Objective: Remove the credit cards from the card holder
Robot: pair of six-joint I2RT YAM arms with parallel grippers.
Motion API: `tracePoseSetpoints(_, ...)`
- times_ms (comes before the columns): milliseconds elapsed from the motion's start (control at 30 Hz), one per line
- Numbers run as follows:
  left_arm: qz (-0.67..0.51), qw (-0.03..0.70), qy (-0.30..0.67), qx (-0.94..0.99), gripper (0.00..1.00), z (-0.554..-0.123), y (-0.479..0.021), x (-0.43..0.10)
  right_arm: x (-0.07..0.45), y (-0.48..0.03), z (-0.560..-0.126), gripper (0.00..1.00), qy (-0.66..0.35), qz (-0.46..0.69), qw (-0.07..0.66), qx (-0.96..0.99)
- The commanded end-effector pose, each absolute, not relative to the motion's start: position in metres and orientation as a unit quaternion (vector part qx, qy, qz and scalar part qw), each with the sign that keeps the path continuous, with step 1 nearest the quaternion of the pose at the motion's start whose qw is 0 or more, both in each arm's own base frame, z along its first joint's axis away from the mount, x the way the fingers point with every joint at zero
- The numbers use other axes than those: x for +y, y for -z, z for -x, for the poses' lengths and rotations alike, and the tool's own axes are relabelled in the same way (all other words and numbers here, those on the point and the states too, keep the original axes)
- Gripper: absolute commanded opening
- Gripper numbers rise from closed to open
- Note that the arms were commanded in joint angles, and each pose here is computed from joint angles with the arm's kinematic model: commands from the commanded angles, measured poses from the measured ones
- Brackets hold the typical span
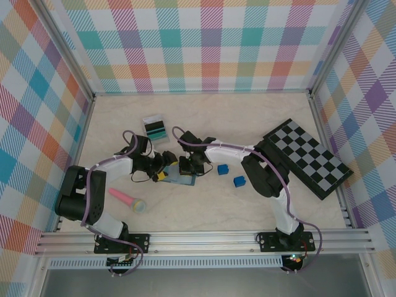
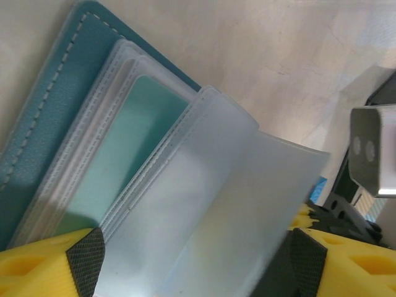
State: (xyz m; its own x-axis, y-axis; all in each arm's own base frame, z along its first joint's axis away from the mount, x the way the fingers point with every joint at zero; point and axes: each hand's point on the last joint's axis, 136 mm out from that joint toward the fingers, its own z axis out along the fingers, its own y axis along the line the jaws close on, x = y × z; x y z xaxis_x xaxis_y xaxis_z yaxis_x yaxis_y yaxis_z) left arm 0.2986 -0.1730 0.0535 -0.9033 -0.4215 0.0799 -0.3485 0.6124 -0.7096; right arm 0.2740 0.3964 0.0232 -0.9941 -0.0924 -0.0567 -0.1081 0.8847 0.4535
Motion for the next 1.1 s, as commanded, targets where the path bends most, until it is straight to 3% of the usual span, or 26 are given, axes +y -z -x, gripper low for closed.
tracePoseSetpoints(0, 0.210, 0.027, 0.401, 0.891, 0.82, -0.292, -0.049, -0.187, 0.390, -0.006, -0.270, 0.08, -0.221, 0.046, 0.003, 0.974)
tracePoseSetpoints(767, 0.208, 0.031, 0.417, 0.884, 0.83, -0.290, -0.055, -0.196, 0.373, -0.008, -0.276, 0.07, -0.206, 0.025, 0.024, 0.978)
tracePoseSetpoints(1067, 0.233, 0.030, 0.418, 0.878, 0.77, -0.285, -0.047, -0.192, 0.365, -0.048, -0.286, 0.15, -0.234, 0.035, 0.075, 0.969)
